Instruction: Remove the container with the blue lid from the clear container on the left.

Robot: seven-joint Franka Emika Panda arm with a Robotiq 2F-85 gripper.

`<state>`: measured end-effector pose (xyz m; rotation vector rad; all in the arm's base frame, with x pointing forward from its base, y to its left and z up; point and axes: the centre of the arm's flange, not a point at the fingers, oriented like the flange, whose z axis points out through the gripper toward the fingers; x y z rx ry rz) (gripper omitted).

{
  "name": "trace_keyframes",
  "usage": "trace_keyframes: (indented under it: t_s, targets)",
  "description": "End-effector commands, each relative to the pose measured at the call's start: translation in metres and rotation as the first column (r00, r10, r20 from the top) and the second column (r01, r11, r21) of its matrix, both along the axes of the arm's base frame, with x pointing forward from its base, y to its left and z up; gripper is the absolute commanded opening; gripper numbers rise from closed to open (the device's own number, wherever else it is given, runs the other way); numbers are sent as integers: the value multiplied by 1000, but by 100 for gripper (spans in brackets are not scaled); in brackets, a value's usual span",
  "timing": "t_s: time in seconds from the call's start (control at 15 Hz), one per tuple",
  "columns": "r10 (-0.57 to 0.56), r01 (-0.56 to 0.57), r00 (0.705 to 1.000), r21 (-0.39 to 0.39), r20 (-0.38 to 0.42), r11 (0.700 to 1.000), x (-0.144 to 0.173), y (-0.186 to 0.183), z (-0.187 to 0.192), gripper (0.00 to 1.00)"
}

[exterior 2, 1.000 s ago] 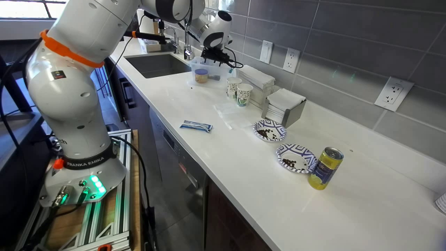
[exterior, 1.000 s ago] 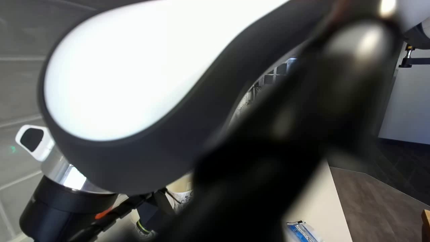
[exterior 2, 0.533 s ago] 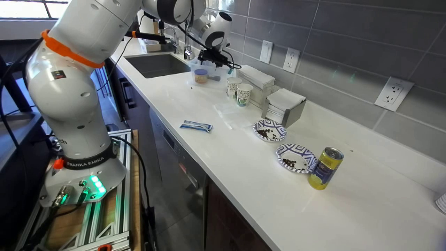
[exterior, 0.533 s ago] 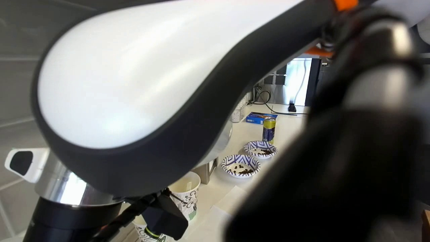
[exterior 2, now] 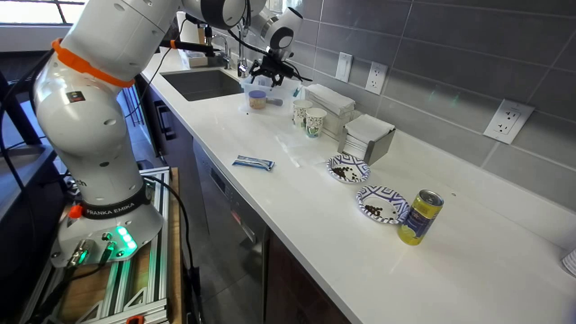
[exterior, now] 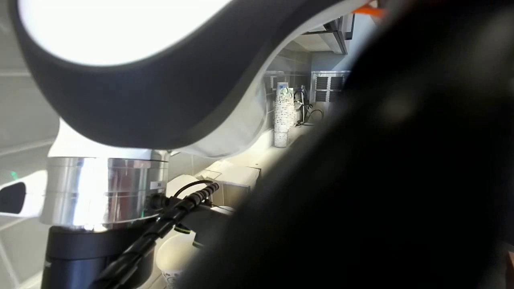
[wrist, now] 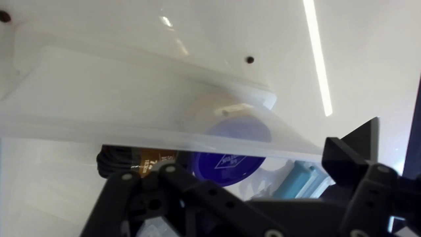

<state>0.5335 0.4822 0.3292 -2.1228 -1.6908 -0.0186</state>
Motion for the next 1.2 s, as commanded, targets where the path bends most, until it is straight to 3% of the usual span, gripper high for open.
trace_keyframes:
  t_s: [0.0,0.47,0.8,1.13]
  targets:
    - [132,-137,989,-80,-68,987,-9,-8,8,100]
    - [294,-322,938,-142,-186,936,-29,-31,7,100]
    - [432,-479,863,-148,-264,866,-44,-41,8,100]
    - [481,-557,804,-159,-350,815,-60,-55,12,100]
